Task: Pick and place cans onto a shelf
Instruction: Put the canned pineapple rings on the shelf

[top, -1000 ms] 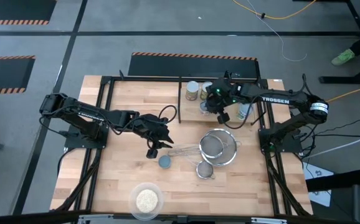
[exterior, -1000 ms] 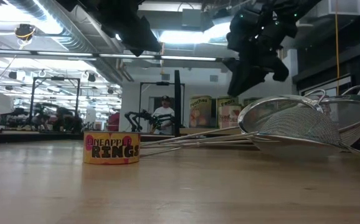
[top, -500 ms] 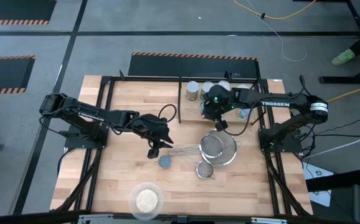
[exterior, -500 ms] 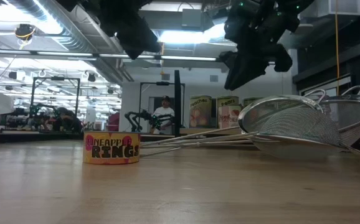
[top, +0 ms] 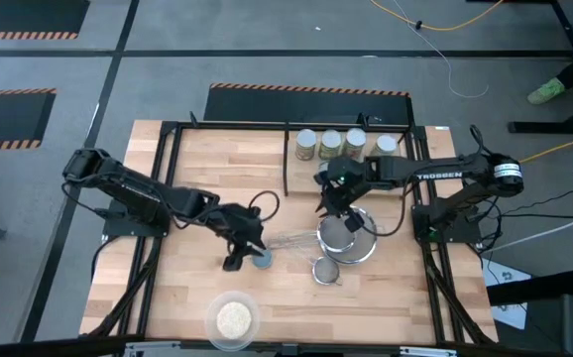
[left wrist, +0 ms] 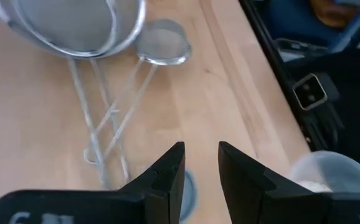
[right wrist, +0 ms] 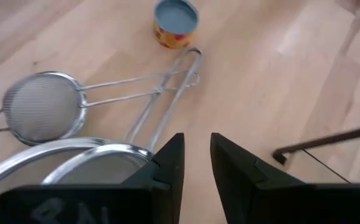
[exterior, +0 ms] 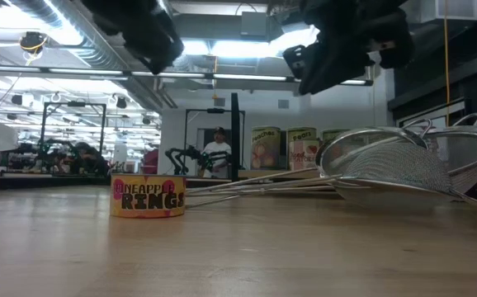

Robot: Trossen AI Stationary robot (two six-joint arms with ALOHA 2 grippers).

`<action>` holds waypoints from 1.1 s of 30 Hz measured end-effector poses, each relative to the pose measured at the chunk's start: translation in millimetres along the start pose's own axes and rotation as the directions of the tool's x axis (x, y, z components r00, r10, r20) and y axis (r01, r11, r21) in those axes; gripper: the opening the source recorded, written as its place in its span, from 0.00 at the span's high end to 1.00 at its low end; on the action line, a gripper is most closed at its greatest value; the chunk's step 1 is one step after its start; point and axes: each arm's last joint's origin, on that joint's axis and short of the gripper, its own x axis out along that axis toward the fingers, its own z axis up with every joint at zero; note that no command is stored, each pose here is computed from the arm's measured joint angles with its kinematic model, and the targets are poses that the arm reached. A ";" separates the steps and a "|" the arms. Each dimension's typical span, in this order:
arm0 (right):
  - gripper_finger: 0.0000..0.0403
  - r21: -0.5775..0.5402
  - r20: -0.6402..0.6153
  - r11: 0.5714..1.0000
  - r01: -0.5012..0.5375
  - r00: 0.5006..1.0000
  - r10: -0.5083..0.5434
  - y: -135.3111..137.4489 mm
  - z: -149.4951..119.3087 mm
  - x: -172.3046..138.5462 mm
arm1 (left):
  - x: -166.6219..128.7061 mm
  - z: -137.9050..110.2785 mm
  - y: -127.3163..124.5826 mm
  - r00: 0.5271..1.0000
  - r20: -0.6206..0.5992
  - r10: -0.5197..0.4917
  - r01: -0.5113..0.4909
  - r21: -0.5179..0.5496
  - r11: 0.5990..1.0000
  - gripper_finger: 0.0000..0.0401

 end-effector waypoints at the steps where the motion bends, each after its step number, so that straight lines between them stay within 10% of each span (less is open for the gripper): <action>1: 0.79 -0.006 0.001 1.000 -0.006 1.000 0.006 1.9 1.3 0.8 | 0.6 -1.0 -4.6 1.000 -0.002 0.001 -0.001 0.011 1.000 0.78; 17: 0.79 0.091 0.019 0.994 -0.055 0.998 0.054 20.0 14.3 7.4 | 17.0 -21.1 -57.2 0.994 -0.014 0.111 -0.108 0.151 0.983 0.78; 33: 0.79 0.077 0.024 0.995 -0.064 0.998 0.062 23.6 17.0 8.7 | 76.5 -59.5 -50.7 0.955 -0.200 0.220 -0.183 0.187 0.965 0.78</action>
